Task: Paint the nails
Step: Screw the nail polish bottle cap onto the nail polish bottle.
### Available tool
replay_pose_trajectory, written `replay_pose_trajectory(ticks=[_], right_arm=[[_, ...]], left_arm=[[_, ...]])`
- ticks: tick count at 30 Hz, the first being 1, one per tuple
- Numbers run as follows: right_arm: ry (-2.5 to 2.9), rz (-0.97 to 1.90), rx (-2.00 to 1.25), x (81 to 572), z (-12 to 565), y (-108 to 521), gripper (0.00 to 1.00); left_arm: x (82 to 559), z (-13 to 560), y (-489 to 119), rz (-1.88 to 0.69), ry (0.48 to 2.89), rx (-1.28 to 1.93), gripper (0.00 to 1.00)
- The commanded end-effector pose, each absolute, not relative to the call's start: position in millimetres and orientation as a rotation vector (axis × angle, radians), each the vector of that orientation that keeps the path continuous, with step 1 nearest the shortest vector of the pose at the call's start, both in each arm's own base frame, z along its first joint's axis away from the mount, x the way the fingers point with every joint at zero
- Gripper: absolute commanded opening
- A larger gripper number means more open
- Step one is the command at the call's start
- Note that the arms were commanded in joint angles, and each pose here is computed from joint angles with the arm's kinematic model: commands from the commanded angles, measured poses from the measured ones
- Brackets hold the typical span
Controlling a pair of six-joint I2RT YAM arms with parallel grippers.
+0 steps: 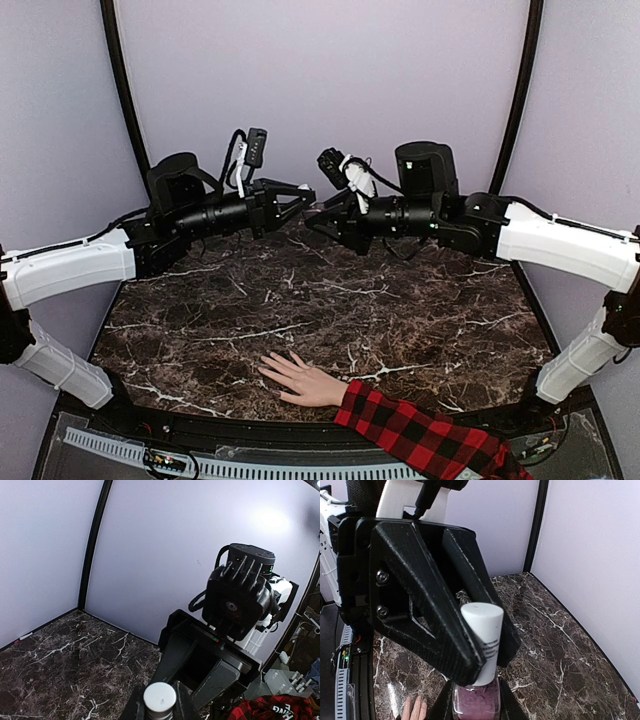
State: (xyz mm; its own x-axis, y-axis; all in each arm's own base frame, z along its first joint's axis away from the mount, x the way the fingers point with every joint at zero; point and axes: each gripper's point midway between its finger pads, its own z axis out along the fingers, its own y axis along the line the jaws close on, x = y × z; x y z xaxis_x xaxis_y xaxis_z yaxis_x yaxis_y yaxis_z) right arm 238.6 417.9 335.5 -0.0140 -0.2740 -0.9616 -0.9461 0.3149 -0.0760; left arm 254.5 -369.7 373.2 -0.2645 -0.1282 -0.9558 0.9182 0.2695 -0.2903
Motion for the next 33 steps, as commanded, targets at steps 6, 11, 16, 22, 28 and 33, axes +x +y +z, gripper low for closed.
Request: replay_pose_trajectory(ticks=[6,11,16,22,28,33], right_arm=[[1.126,1.023,-1.252,188.7,418.3,411.5,0.00],[0.998,1.120,-1.347,161.9,427.5,406.8,0.00],[0.879,1.197,-1.430,137.7,439.0,401.1,0.00],[0.800,1.273,-1.496,119.9,447.4,396.5,0.00],[0.768,1.327,-1.527,111.5,451.6,394.8,0.00],[0.819,1.311,-1.524,117.3,441.3,398.0,0.00]], left_arm=[[219.1,361.6,-384.1,-1.395,1.385,0.983,0.00],[201.9,357.7,-388.7,-1.485,1.338,1.089,0.00],[187.3,352.9,-394.1,-1.586,1.311,1.195,0.00],[175.1,347.7,-394.9,-1.664,1.291,1.280,0.00],[168.7,341.8,-396.7,-1.718,1.282,1.347,0.00],[169.3,349.3,-394.7,-1.657,1.274,1.364,0.03]])
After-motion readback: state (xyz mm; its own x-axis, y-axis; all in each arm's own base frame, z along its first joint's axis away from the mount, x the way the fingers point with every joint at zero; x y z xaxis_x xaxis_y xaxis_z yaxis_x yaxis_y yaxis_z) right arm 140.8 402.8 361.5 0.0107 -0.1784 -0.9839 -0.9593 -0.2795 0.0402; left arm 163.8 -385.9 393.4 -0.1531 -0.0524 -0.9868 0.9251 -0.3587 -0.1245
